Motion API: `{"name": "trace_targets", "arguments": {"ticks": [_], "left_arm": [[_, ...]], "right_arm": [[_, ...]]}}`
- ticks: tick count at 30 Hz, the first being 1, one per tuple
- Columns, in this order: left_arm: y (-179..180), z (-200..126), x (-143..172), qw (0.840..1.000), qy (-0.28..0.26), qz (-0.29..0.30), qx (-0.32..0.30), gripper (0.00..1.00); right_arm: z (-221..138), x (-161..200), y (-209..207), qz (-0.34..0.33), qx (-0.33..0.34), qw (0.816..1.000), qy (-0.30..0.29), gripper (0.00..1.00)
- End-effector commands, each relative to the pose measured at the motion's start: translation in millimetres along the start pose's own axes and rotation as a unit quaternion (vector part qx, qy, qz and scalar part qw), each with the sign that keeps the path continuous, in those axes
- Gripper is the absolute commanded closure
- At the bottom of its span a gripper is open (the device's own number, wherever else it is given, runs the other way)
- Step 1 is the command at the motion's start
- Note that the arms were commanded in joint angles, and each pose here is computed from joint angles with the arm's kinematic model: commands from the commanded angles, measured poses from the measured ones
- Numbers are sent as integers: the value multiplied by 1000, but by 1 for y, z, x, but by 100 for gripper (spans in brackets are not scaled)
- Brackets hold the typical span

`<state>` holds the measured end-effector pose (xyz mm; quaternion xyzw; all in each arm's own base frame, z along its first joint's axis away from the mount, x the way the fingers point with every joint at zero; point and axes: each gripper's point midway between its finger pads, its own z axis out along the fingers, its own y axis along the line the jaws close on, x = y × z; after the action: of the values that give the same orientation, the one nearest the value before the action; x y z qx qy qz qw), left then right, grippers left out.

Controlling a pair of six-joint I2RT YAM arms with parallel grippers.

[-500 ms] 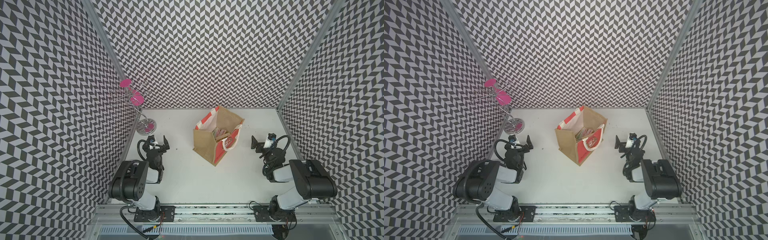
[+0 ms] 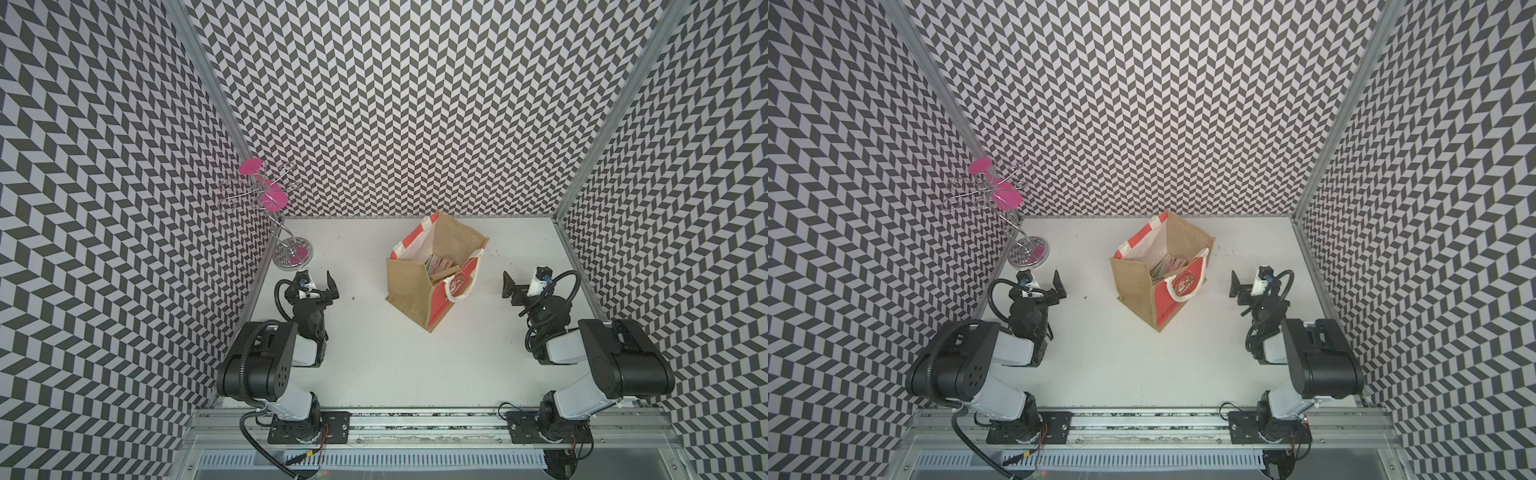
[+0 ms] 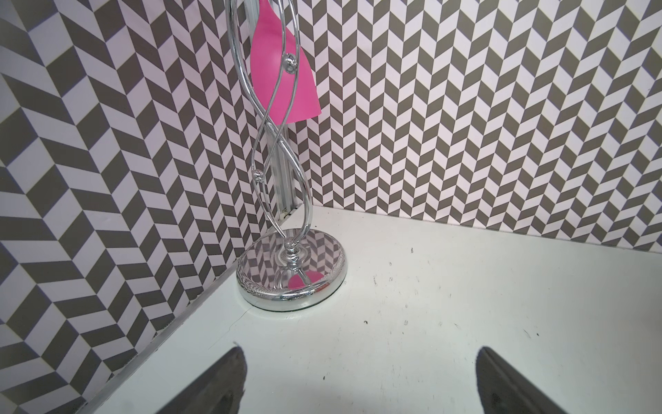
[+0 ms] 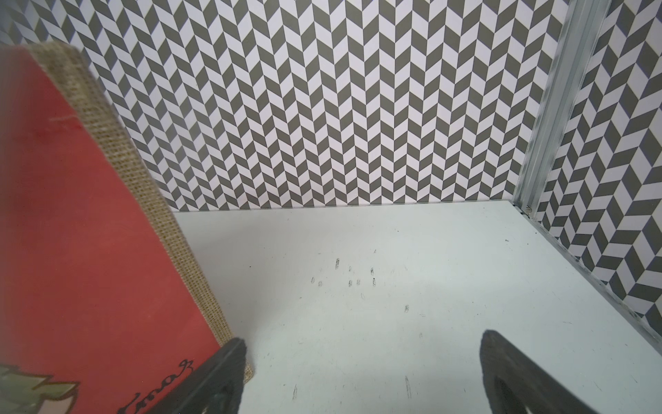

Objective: Take out the folding fans from the tote bags
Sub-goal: Adjust the canvas bag at the center of the board.

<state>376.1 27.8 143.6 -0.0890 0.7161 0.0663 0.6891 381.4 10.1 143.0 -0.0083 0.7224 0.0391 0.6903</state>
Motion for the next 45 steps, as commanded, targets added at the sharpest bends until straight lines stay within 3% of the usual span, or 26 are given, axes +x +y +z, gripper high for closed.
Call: {"name": "trace_targets", "arguments": {"ticks": [1, 23, 30, 32, 36, 40, 45], "left_arm": [[0, -2, -4, 1000, -9, -2, -1, 0], [0, -2, -4, 1000, -10, -4, 2, 0], [-7, -7, -36, 1000, -17, 5, 14, 0], [-10, -11, -58, 999, -30, -25, 20, 0], [-45, -19, -103, 988, -57, -84, 112, 0], [-92, -21, -144, 977, -37, -115, 175, 0], [-173, -41, -192, 935, -9, -114, 337, 0]], "right_arm": [[0, -15, 3, -8, -4, 1000, -29, 1], [-1, -24, 1, -6, 2, 999, -33, 1], [-24, -69, -27, 34, 90, 993, -71, 1], [-36, -87, -35, 58, 117, 987, -91, 1], [-56, -115, -52, 120, 165, 973, -104, 1], [-71, -132, -59, 180, 189, 960, -99, 1], [-65, -150, -41, 190, 144, 969, -69, 1]]}}
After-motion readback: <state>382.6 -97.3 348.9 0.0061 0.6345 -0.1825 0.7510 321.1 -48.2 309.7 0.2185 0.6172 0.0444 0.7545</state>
